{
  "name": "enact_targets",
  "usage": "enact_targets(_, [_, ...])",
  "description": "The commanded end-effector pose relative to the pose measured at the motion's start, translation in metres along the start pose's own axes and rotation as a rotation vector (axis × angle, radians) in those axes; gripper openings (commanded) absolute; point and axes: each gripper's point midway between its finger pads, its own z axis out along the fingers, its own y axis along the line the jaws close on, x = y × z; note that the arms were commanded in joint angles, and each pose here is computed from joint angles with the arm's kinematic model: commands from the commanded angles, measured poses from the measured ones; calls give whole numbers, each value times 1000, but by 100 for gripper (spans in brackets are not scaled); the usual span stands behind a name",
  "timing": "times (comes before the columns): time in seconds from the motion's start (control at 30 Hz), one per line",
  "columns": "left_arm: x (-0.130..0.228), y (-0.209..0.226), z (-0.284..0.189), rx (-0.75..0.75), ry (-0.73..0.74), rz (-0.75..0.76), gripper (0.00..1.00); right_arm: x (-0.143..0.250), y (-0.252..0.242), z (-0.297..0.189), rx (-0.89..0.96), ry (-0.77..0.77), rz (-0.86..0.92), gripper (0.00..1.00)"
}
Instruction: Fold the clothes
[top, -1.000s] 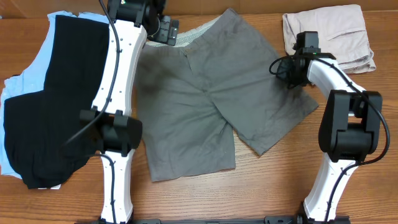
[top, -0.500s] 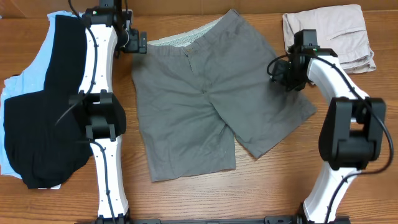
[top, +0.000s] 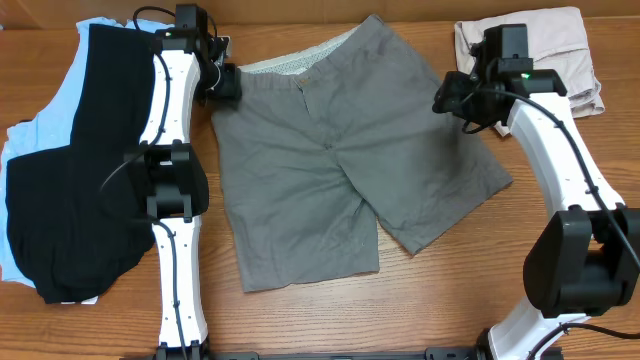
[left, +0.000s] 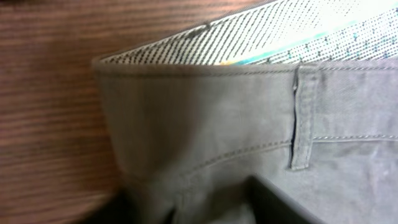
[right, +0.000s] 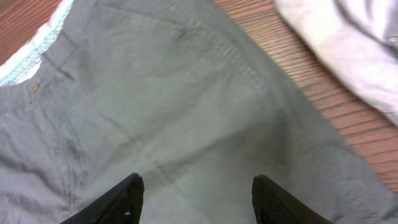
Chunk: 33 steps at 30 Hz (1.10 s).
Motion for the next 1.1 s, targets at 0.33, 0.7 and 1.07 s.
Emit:
enact_targets(0.33, [72,60,-23,-41,265,-254,4,18,27,-4,-27,39,-45,60])
enact_targets(0.7, [65,64,-149,-101,159,-255,4,45,17,-6,16,149,-32,60])
enact_targets(1.07, [53,55,-245,-174,-44,-224,12,58,11,-5,36,200,-28,69])
